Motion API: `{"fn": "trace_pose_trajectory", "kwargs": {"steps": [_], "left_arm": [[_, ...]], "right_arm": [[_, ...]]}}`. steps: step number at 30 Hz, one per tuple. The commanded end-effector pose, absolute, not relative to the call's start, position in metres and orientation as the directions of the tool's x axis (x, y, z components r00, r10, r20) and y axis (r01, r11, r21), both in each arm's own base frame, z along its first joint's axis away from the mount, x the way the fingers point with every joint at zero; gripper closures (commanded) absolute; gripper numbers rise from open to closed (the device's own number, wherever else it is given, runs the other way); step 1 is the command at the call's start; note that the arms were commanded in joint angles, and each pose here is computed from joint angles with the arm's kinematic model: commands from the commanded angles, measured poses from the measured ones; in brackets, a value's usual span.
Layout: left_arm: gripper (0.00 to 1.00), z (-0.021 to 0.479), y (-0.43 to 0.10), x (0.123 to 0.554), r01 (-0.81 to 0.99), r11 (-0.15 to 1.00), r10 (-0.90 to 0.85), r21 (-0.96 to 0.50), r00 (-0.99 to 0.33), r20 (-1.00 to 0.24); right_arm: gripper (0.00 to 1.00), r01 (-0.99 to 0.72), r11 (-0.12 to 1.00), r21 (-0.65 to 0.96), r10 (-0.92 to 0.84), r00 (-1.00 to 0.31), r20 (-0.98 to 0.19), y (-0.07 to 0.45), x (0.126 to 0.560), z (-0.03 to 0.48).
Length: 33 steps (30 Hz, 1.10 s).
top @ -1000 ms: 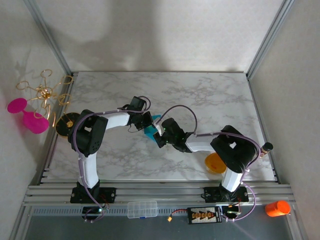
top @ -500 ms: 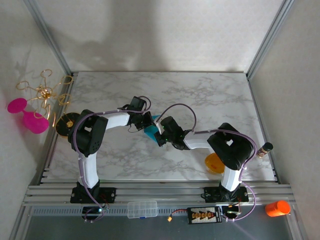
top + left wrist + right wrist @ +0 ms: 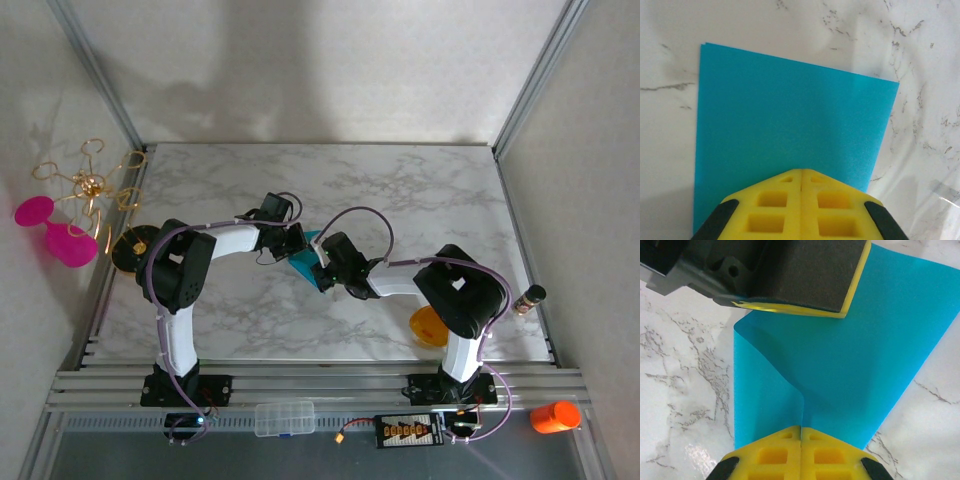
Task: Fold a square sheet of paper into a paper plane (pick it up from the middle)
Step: Third fold the triangle at the center of the table.
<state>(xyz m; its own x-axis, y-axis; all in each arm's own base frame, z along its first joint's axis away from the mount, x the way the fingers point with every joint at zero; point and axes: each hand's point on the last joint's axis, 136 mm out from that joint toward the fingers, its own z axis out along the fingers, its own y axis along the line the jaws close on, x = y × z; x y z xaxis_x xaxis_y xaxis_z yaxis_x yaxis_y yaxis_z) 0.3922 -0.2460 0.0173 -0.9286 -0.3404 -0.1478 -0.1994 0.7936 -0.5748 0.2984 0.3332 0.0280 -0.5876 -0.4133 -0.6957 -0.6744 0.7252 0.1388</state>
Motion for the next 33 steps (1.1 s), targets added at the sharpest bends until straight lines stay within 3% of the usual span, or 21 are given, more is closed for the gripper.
{"fn": "trace_pose_trajectory", "kwargs": {"steps": [1, 11, 33], "left_arm": [[0.93, 0.006, -0.248, 0.374, -0.199, 0.813, -0.297, -0.547, -0.950, -0.095], [0.79, 0.060, -0.255, 0.398, -0.119, 0.774, -0.286, -0.622, -0.942, -0.176], [0.91, -0.005, -0.218, 0.389, -0.197, 0.884, -0.278, -0.424, -0.950, -0.140]], "right_arm": [[1.00, -0.651, 0.747, 0.135, -0.407, -0.607, -0.683, 0.331, 0.305, 0.024], [1.00, -0.660, 0.737, 0.144, -0.414, -0.610, -0.676, 0.332, 0.301, 0.022], [1.00, -0.652, 0.747, 0.130, -0.414, -0.609, -0.677, 0.332, 0.307, 0.024]]}}
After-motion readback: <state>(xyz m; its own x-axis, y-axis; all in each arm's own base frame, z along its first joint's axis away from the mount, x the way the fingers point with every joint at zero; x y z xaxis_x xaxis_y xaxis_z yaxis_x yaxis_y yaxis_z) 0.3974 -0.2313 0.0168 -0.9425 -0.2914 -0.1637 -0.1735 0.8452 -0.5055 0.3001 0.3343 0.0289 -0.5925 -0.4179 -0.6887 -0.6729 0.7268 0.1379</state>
